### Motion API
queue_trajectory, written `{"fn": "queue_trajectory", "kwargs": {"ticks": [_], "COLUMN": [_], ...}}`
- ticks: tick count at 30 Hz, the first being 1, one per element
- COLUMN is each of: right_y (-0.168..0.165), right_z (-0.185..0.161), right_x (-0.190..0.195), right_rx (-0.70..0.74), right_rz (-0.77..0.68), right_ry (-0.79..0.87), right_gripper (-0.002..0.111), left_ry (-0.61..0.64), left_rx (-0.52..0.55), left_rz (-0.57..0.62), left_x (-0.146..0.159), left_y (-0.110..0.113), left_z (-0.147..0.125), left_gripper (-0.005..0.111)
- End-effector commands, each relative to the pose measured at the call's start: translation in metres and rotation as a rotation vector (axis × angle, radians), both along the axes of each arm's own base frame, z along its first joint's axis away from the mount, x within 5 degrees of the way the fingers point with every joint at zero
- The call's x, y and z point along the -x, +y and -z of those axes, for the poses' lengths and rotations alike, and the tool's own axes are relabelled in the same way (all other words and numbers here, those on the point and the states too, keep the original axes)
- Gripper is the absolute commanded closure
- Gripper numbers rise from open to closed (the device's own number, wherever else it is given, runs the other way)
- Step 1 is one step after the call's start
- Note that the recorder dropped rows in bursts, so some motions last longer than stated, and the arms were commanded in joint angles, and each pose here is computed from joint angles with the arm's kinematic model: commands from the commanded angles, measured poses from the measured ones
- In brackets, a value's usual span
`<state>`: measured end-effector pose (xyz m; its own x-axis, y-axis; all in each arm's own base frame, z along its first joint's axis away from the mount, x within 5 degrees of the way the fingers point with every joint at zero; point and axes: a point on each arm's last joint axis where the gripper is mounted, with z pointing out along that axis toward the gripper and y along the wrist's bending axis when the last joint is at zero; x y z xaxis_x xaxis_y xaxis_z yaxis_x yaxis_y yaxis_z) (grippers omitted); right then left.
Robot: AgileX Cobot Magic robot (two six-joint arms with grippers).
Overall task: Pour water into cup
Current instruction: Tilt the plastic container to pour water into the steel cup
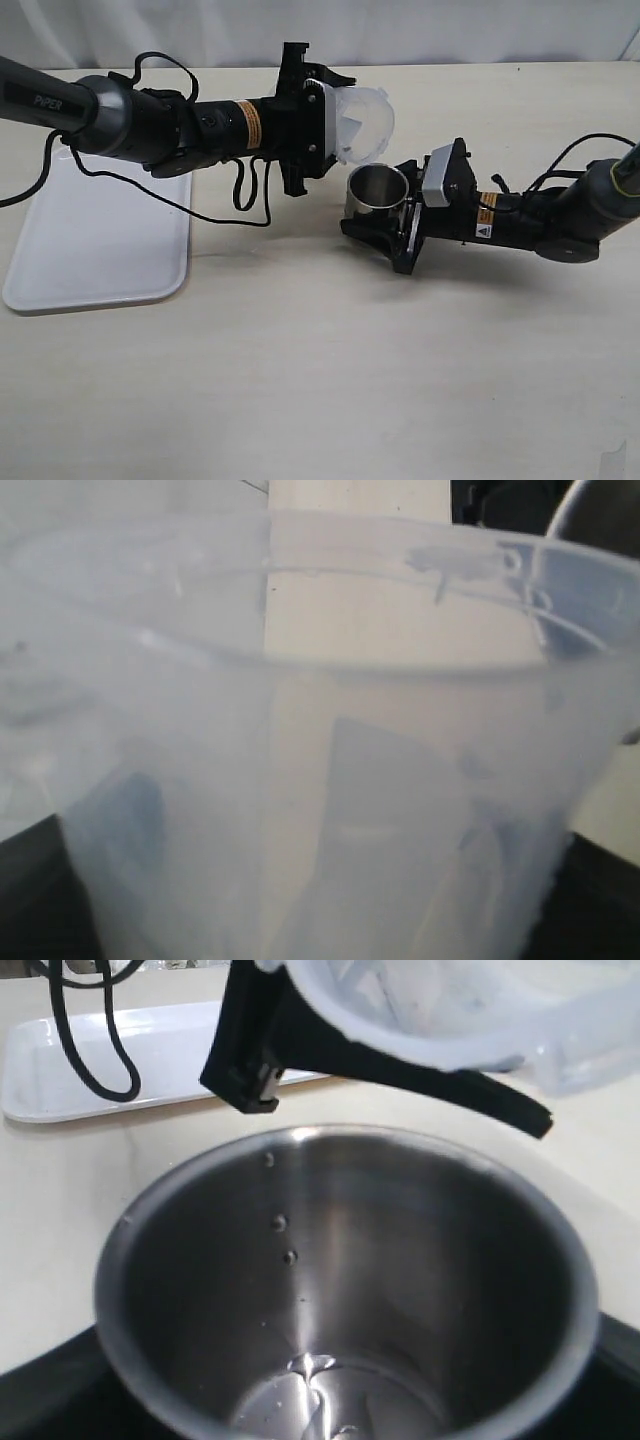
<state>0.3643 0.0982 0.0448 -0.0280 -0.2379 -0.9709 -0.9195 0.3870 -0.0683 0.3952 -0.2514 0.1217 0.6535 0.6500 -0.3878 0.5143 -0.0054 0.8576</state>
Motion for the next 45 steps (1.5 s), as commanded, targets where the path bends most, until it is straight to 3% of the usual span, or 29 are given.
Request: {"fn": "queue_trajectory", "kwargs": {"ticks": [1,6,15,35,45], "right_y": [0.0103,0.0133,0.0127,0.0127,0.0127], "right_z": [-0.0024,-0.0030,-0.0035,-0.0035,-0.0035], "right_x": [-0.0009,-0.0010,-0.0025,-0.0025,-0.0025], "right_rx": [-0.013,-0.013,-0.019,-0.019,-0.019], "right_rz": [-0.046,-0.055,-0.037,-0.037,-0.037], "right_ry": [-0.020,-0.024,-0.025,-0.025,-0.025], "right_gripper": [0.104,0.104,0.104,0.104,0.104], "left_ry": [-0.050,-0.104,-0.111,-0.257,-0.395], "left_rx": [0.041,-0.022,-0.028,-0.134,-0.200], "left_rz": [0.018,0.030,0.034,0.094,0.155], "left_x": [-0.0010,-0.0017,-0.0017,-0.0017,-0.0010], "left_y": [-0.0035,-0.0023,-0.0023,-0.0024,-0.0037], "left_z": [-0.0137,-0.0120,-0.0120,-0.0121,-0.0143], "left_gripper": [0.107,0.107,0.107,0.107,0.107]}}
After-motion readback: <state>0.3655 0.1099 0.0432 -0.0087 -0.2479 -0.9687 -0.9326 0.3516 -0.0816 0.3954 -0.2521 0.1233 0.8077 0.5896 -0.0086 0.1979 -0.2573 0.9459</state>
